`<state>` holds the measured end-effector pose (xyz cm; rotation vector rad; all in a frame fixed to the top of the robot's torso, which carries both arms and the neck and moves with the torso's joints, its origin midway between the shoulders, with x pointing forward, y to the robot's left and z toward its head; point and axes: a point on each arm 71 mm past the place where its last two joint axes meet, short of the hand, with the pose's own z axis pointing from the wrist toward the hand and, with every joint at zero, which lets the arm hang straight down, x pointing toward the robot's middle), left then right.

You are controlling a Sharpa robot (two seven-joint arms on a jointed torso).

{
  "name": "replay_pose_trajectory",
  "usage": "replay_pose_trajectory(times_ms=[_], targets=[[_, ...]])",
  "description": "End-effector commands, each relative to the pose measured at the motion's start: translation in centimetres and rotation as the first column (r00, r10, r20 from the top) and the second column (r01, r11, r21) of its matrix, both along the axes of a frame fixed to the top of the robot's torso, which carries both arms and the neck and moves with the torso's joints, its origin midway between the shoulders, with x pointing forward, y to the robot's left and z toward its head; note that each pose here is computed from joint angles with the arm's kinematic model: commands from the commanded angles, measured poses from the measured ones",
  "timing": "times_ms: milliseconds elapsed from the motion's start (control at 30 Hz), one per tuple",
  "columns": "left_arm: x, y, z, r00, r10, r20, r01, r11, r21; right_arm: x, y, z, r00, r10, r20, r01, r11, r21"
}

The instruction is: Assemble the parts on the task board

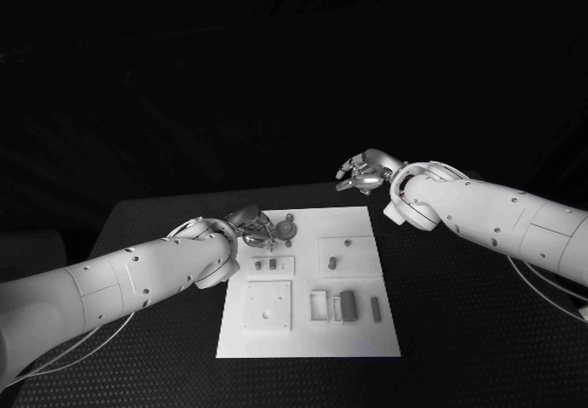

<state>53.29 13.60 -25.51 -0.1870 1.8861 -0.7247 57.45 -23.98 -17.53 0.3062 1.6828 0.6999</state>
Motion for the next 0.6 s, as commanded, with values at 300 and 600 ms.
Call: replay_pose_trajectory(times_ms=[300, 600], targets=[[0.44, -3.6, 0.92, 0.928, -0.250, 0.276, 0.192, 0.956, 0.221, 0.1, 0.5, 0.1, 1.000, 0.017, 0.008, -0.017, 1.000, 0.010], [0.94, -4.6, 0.14, 0.924, -0.272, 0.271, 0.186, 0.935, 0.303, 0.1, 0.8, 0.1, 1.000, 0.022, 0.007, -0.022, 1.000, 0.011]])
